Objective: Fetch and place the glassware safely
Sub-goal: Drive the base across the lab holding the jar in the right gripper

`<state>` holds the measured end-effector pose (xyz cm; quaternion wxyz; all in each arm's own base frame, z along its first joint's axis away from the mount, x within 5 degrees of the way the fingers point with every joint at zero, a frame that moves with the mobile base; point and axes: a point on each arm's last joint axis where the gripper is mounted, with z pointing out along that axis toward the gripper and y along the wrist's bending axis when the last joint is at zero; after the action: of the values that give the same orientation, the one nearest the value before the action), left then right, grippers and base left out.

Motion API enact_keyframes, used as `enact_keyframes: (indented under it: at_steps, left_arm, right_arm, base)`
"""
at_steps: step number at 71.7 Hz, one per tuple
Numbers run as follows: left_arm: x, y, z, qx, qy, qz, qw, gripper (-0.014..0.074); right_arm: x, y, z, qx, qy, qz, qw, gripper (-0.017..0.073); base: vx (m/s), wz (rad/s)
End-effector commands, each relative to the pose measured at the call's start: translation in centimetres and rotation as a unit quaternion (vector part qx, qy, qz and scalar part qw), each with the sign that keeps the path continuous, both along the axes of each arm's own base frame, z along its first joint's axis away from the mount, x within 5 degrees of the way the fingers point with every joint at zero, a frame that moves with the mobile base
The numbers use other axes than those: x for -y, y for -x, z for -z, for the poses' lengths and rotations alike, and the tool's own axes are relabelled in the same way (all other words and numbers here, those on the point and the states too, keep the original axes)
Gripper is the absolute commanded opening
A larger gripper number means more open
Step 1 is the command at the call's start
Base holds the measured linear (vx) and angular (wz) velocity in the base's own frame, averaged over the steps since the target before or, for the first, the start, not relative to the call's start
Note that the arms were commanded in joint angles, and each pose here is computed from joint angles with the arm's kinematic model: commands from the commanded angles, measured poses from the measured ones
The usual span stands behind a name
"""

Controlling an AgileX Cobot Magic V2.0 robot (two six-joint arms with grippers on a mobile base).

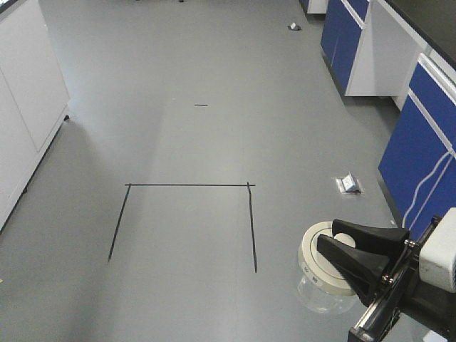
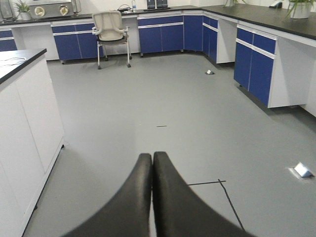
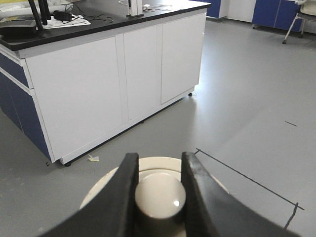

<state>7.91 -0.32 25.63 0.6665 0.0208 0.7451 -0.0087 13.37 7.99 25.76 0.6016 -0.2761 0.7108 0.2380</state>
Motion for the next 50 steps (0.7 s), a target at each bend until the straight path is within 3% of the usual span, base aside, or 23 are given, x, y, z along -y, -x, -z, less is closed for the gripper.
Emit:
enact_keyframes:
  at_steps: [1,24,50]
  left_arm:
    - [0.07,-0.11,-1.49,0.045,0.007,0.003,0.999,-0.0007]
    - [0.07,-0.11,-1.49,0.045,0.007,0.003,0.999,-0.0007]
    - [0.07,-0.11,-1.49,0.045,0.007,0.003,0.999,-0.0007]
  right_arm:
    - [-0.32,0.03,-1.6,0.027,-0.032,-0.016,0.999,-0.0003]
    - [-0.32,0.03,-1.61,0.027,-0.032,-0.016,0.999,-0.0003]
    - [-0.32,0.03,-1.6,0.027,-0.032,-0.016,0.999,-0.0003]
  base:
    - [0.19,0.14]
    - [0.28,0.01]
    - [0.46,-0.04]
